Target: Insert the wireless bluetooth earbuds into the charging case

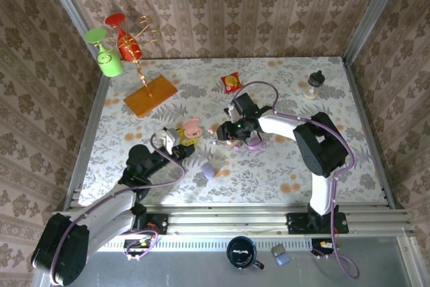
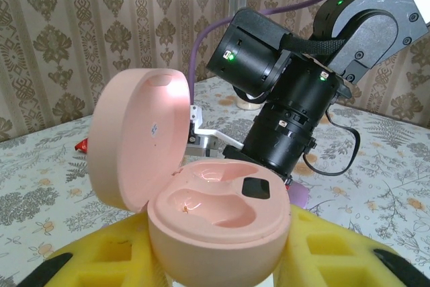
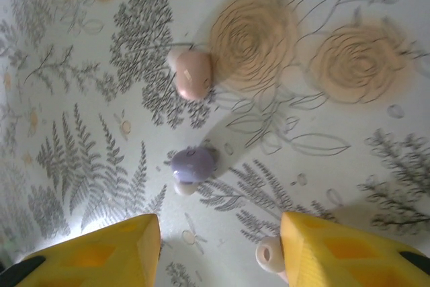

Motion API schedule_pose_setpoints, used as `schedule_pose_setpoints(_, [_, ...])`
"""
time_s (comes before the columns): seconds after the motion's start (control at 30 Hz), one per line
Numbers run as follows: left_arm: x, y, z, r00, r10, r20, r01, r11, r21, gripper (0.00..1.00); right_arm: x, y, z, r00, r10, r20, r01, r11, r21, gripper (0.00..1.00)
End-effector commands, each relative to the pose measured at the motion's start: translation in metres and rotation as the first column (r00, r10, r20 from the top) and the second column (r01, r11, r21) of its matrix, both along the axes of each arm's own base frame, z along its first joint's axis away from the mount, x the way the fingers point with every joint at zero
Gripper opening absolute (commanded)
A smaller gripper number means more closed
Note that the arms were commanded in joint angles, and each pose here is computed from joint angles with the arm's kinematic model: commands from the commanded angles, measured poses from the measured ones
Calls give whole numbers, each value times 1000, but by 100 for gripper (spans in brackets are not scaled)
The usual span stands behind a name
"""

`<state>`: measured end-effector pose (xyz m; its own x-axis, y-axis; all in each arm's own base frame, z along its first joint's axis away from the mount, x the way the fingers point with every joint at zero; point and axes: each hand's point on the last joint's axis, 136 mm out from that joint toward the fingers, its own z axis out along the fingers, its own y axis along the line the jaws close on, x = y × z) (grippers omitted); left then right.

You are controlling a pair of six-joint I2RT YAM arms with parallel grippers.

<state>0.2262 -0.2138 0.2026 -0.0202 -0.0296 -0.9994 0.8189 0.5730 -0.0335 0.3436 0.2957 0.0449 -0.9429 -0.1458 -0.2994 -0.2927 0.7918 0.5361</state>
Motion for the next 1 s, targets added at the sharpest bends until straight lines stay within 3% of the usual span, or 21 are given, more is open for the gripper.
schedule_pose_setpoints(0.0, [1,2,2,1000,6,28,-6,1000,5,24,-15,9,0,997,75,-35,-74,997,29,51])
schedule_pose_setpoints(0.33, [1,3,-2,1000,12,18,-12,1000,12,24,-31,7,4,993,112,-37,-113,994,-6,49])
schedule_pose_setpoints(0.47, [2,3,-2,1000,15,21,-15,1000,14,24,-22,-6,7,998,65,28,-63,996,-71,52])
schedule_pose_setpoints(0.7, [1,4,-4,1000,18,19,-18,1000,16,24,-10,-6,27,990,48,130,-41,997,-59,55])
schedule_pose_setpoints(0.97, [1,7,-5,999,36,22,-37,999,20,24,-11,-16,1,1000,-11,23,14,991,-133,57])
